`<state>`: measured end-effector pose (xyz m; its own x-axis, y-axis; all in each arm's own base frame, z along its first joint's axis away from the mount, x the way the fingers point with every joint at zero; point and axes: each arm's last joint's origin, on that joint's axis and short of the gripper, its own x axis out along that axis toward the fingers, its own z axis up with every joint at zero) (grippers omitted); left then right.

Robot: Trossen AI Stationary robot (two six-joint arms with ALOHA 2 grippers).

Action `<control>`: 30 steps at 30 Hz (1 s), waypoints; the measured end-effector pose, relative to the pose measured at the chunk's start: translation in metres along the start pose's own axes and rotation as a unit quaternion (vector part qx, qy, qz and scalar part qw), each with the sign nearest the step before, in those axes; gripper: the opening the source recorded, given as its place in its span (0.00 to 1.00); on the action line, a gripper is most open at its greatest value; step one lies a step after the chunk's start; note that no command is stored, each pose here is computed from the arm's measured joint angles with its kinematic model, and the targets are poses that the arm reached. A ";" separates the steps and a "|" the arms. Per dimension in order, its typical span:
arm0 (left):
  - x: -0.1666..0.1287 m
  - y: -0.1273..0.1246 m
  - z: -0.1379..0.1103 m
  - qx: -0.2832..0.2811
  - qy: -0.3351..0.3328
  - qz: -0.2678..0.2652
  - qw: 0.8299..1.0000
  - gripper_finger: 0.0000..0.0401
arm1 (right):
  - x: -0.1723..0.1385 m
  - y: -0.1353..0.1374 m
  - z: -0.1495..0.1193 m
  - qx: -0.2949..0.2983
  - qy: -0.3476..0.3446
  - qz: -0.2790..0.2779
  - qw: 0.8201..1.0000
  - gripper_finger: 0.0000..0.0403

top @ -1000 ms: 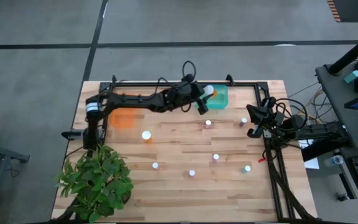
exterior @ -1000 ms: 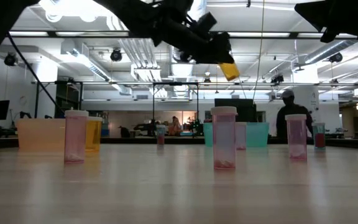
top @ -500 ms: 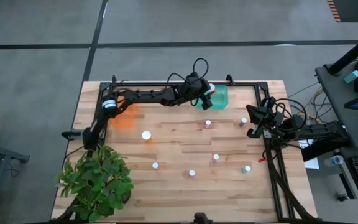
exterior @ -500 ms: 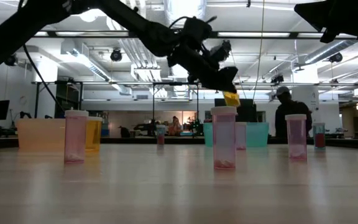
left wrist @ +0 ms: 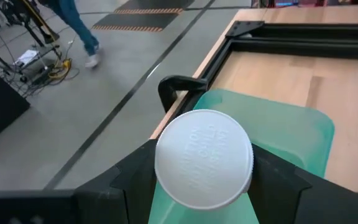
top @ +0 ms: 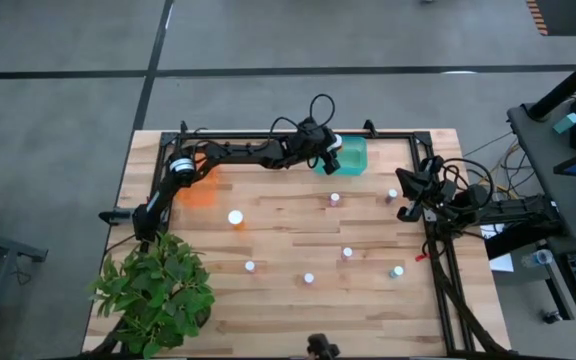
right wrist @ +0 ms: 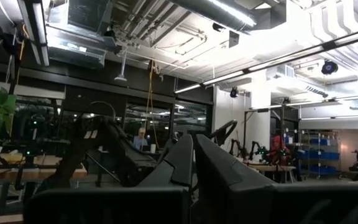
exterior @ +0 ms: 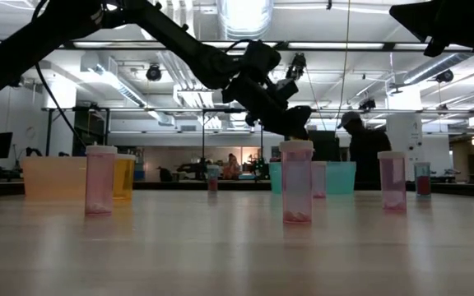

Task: Pick and place medicine bottles into bin by pill shape (circle, oval)
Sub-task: Put the orange capsule bottle into the green bin

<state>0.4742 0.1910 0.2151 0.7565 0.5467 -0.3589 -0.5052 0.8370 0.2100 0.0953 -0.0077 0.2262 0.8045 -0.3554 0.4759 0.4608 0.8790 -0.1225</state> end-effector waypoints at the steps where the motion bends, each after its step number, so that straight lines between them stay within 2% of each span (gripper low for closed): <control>1: 0.000 0.000 -0.001 -0.010 0.001 0.000 1.000 0.48 | 0.000 0.000 0.000 0.000 0.000 0.000 1.000 0.02; 8: -0.001 -0.003 -0.013 -0.035 0.058 -0.006 0.998 0.48 | 0.000 0.000 0.000 0.000 0.000 0.000 1.000 0.02; 25: -0.001 -0.004 -0.020 -0.031 0.077 -0.005 0.997 0.48 | 0.000 0.000 0.000 -0.001 0.001 0.001 1.000 0.02; 30: -0.002 -0.002 -0.023 -0.024 0.096 0.025 0.995 0.48 | 0.000 0.000 0.000 -0.001 0.002 0.001 1.000 0.02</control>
<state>0.4644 0.1876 0.1941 0.6394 0.5695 -0.5165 -0.5627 0.8044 0.1903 0.0955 -0.0077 0.2260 0.8062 -0.3553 0.4731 0.4604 0.8790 -0.1243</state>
